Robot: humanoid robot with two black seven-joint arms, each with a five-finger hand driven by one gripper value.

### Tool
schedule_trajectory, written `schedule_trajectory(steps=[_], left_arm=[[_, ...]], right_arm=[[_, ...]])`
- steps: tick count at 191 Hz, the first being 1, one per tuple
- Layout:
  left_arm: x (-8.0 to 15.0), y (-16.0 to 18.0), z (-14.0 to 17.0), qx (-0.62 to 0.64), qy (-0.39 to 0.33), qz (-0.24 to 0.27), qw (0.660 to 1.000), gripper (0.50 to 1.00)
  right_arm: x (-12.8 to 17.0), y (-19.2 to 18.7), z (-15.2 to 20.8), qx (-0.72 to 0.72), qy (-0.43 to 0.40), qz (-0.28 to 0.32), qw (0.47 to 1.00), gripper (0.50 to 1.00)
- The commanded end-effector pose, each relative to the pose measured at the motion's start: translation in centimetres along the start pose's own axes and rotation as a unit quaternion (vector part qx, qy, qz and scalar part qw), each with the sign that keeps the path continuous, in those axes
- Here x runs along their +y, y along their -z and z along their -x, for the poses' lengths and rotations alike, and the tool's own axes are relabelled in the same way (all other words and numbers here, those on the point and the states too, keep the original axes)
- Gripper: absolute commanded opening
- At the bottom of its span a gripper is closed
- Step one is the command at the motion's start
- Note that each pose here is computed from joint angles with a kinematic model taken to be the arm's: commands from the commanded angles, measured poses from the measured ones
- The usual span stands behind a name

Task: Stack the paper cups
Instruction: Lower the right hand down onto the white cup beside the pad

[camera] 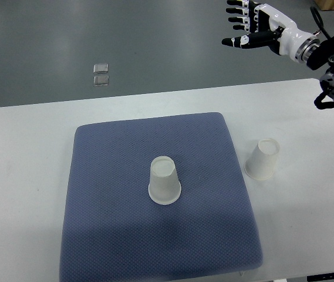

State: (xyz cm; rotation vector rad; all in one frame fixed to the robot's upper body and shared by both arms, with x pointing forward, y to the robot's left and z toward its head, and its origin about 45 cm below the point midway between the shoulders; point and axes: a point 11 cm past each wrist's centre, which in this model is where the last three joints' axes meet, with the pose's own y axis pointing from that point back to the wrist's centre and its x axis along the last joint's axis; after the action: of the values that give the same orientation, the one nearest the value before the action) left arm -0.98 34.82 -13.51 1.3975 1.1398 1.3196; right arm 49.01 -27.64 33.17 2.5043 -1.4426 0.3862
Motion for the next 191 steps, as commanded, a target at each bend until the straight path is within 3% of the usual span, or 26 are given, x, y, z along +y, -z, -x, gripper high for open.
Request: schedule_trajectory(steps=[1, 38, 77, 136, 191], left_arm=[[0.0, 0.0, 0.0, 0.0, 0.001, 0.0, 1.0, 1.0], [0.0, 0.0, 0.0, 0.0, 0.0, 0.0, 1.0, 1.0], [0.0, 0.0, 0.0, 0.0, 0.0, 0.0, 1.0, 1.0], [0.0, 0.0, 0.0, 0.0, 0.0, 0.0, 1.0, 1.0], [0.0, 0.0, 0.0, 0.0, 0.0, 0.0, 1.0, 1.0]], right_arm=[[1.1, 1.2, -0.6, 0.027, 0.041, 0.009, 0.999, 0.915], [3.5, 1.5, 1.0, 0.169, 0.154, 0.054, 0.972, 0.913], [6.5, -1.7, 2.7, 0.326, 0.249, 0.114, 0.905, 0.911], [7.2, -3.1, 3.1, 0.368, 0.272, 0.13, 0.88, 0.909], [8.5, -7.0, 4.8, 0.449, 0.326, 0.154, 0.817, 0.909]])
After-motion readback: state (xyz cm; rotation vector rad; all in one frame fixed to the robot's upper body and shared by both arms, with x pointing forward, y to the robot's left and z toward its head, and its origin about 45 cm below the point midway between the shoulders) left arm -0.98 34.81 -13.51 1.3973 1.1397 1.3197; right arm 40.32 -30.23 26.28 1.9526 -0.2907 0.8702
